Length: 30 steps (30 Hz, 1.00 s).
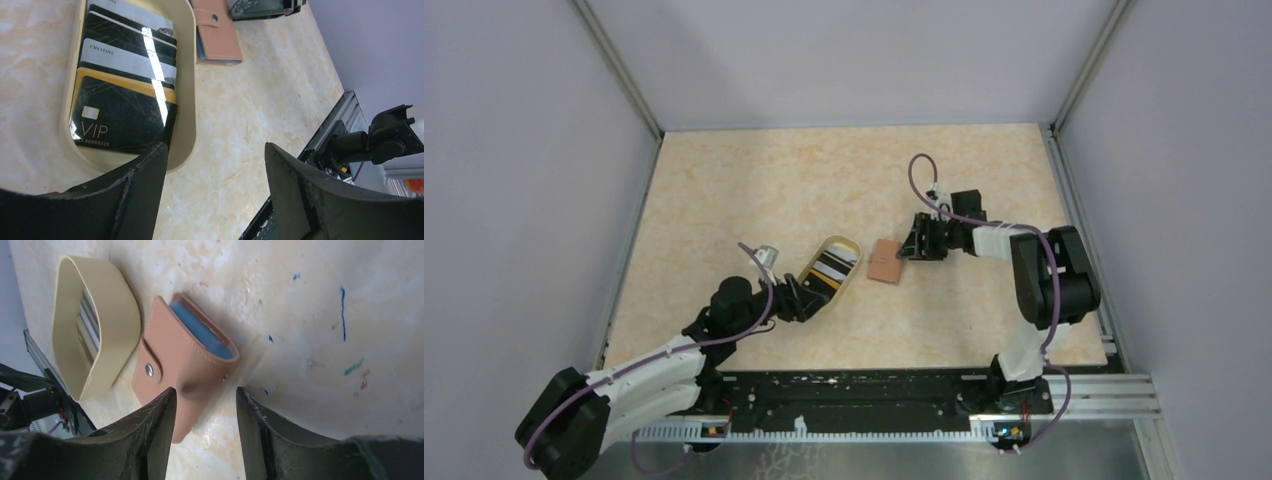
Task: Put the credit cards into the card holder
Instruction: Pick up the card holder from the center of the board.
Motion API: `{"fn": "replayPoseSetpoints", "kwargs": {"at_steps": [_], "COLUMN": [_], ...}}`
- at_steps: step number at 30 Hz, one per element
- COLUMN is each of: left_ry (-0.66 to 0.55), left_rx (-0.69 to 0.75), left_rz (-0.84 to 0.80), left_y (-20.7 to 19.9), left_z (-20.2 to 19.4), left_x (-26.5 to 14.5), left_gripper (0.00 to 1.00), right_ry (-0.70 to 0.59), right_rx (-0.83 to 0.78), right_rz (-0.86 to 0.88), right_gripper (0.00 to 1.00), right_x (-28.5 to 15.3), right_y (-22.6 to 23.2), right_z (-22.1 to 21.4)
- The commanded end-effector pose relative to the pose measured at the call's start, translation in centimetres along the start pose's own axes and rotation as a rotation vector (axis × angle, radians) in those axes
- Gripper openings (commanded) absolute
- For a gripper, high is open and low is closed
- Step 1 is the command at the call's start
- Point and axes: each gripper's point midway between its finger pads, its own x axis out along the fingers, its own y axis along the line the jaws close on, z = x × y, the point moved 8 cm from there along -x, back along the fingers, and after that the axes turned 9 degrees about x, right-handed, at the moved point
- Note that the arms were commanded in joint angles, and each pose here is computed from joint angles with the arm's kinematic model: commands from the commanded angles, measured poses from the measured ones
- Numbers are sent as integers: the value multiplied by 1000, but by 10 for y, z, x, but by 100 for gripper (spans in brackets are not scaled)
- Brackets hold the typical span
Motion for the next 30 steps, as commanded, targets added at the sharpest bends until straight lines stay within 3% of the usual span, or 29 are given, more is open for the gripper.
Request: {"fn": "replayPoseSetpoints", "kwargs": {"at_steps": [1,8,13,17,20,30], "left_ry": [-71,-65,-51,-83,-118,-247], "left_rx": [-9,-11,-25,-66,-91,41], "left_rz": [-20,-25,-71,-149,-194,-298], "left_y": [-4,-5,-17,-37,-61,-120], "left_z": [7,8,8,1,-7,-24], "left_x": [0,2,9,11,12,45], "left_gripper": [77,77,77,75,75,78], "right_ry": [-21,40,53,15,-24,-70], "right_rx": [10,39,9,-28,-108,-543], "right_rz": [64,78,76,96,154,381], "right_gripper": [49,47,24,7,0,0], "right_x": [11,24,24,-2,-32,-115], "right_y": [8,3,4,15,34,73], "right_z": [18,12,10,13,13,-26]}}
